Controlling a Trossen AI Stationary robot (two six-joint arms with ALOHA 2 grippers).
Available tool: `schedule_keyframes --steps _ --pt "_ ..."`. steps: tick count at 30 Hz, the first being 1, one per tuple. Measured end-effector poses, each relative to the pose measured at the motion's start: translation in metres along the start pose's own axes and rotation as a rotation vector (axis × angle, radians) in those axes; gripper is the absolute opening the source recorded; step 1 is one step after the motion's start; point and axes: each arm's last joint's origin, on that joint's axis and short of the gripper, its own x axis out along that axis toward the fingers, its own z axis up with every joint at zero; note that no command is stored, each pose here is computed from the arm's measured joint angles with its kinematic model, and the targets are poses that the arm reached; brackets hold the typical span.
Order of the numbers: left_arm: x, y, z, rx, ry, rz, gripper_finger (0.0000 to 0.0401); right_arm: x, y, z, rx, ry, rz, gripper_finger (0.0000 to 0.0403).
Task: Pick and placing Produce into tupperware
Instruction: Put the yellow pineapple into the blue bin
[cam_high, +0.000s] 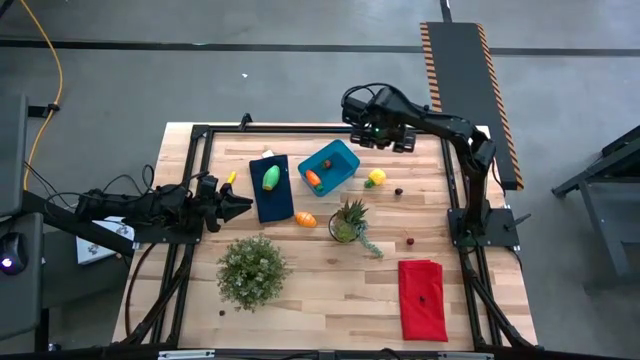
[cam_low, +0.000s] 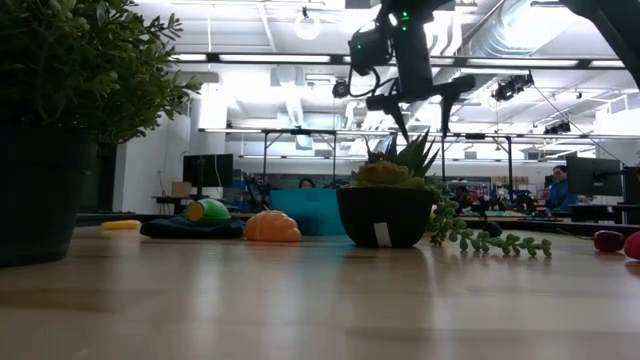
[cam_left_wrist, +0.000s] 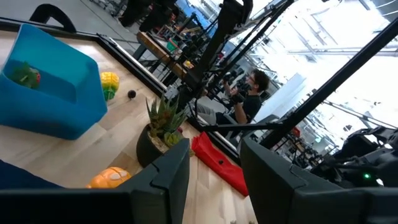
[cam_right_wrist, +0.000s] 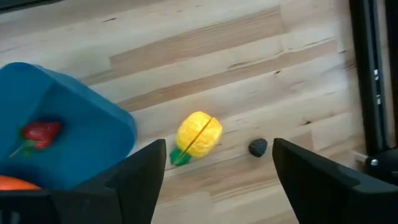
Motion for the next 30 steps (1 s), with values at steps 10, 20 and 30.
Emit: schedule_keyframes --steps 10,20,30 --pt "0.000 0.000 0.000 -0.003 0.001 0.000 0.0131 0.003 -0.001 0.012 0.022 -0.001 0.014 0.0287" --pt "0.000 0.000 -0.001 -0.003 0.019 -0.014 0.0131 0.006 -0.006 0.027 0.013 0.041 0.025 0.0287" --pt "0.000 0.000 -0.001 -0.003 0.020 -0.013 0.0131 0.005 -0.016 0.041 -0.009 0.064 0.028 0.0287"
